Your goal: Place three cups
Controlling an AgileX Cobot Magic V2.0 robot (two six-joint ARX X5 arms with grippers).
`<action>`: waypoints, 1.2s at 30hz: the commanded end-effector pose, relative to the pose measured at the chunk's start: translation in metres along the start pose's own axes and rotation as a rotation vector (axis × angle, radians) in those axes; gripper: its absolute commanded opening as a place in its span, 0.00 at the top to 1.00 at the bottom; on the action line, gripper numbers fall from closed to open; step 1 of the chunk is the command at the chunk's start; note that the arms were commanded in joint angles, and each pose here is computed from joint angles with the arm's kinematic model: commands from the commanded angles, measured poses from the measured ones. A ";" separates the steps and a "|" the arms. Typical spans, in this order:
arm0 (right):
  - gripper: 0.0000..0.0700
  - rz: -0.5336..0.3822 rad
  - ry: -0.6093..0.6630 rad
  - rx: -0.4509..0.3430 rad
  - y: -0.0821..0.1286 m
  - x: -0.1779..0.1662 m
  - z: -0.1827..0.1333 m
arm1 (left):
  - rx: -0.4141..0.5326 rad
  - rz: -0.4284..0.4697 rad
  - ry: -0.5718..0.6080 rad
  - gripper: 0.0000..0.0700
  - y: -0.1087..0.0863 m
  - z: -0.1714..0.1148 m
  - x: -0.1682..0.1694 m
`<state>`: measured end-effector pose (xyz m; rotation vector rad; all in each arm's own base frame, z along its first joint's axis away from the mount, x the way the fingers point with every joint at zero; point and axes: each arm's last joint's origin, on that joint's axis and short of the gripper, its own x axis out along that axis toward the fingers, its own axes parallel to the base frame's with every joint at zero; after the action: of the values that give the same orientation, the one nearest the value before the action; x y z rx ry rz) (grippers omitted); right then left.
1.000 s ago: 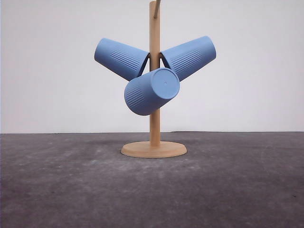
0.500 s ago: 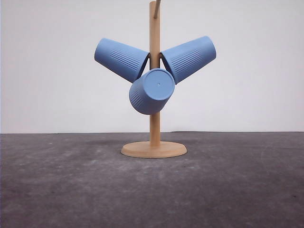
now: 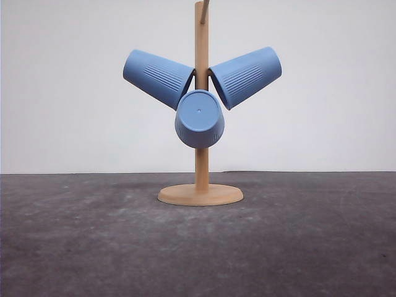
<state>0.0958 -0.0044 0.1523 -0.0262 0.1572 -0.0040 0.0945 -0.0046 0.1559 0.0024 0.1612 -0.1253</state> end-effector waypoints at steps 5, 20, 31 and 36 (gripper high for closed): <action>0.98 -0.003 -0.011 0.013 0.000 0.000 0.000 | -0.002 0.001 0.013 1.00 0.000 -0.004 0.001; 0.98 -0.003 -0.011 0.013 0.000 0.000 0.000 | -0.002 0.001 0.013 1.00 0.000 -0.004 0.001; 0.98 -0.003 -0.011 0.013 0.000 0.000 0.000 | -0.002 0.001 0.013 1.00 0.000 -0.004 0.001; 0.98 -0.003 -0.011 0.013 0.000 0.000 0.000 | -0.002 0.001 0.013 1.00 0.000 -0.004 0.001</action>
<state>0.0958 -0.0044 0.1523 -0.0262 0.1572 -0.0040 0.0945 -0.0046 0.1559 0.0024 0.1612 -0.1253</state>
